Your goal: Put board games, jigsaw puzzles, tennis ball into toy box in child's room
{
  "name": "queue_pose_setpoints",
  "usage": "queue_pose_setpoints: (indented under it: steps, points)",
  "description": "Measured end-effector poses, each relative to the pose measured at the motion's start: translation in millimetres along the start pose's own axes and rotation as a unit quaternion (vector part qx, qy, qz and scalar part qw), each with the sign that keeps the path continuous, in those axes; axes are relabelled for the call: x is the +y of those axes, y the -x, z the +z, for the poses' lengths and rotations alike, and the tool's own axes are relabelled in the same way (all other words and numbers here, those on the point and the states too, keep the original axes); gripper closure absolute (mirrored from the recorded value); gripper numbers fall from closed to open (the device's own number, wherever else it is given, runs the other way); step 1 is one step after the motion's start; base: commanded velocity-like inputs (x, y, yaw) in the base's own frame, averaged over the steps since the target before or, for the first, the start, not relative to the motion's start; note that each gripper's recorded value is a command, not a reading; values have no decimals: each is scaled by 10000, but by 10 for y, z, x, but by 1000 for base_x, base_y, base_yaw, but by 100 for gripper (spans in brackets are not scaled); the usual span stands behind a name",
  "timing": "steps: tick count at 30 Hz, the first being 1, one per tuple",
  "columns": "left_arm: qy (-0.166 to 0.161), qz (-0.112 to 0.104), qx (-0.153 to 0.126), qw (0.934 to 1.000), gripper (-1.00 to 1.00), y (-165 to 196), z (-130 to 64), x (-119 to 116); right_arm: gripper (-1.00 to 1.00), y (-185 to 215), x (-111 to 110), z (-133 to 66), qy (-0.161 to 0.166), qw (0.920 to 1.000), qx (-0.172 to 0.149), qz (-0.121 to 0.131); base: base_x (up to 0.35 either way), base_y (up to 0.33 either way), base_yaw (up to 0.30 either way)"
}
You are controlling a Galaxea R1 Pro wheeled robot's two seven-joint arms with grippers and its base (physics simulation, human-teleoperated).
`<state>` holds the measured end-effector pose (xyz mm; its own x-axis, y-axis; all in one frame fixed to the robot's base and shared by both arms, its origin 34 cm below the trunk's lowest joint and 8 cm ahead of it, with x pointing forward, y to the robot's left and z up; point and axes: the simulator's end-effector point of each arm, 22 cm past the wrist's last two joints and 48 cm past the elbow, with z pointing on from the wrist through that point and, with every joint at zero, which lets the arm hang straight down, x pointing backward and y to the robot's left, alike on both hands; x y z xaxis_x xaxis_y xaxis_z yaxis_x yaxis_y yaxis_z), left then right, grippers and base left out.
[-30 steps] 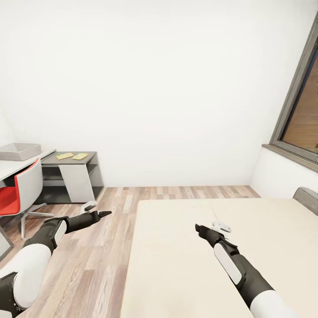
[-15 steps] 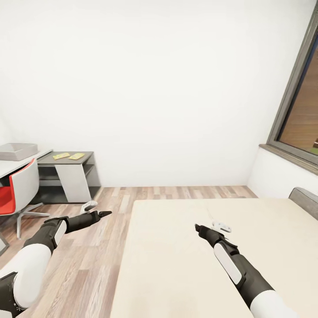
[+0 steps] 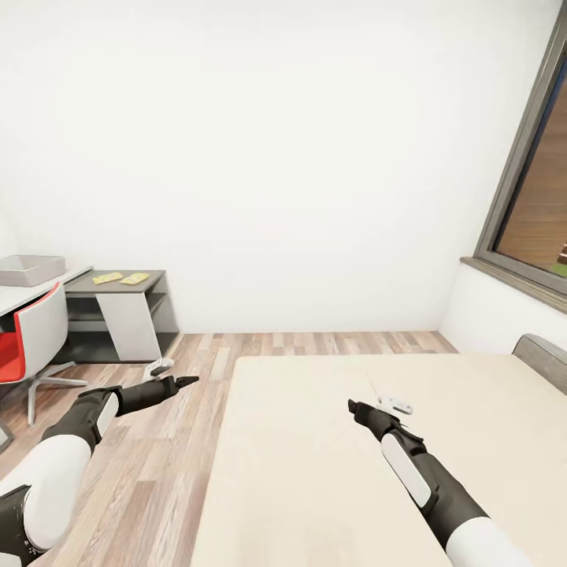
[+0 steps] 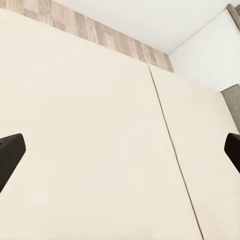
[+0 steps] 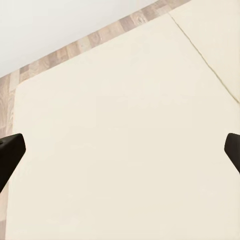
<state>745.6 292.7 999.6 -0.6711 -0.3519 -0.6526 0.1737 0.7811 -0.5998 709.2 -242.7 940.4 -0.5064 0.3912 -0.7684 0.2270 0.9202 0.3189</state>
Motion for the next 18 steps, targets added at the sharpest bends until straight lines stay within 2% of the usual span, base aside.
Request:
queue_pose_setpoints:
  steps: [18]
  points:
    - [2, -2, 2, 10000, -100, -1, 0, 1, -100, -2, 0, -1, 1, 10000, 1, 0, 0, 0, 0]
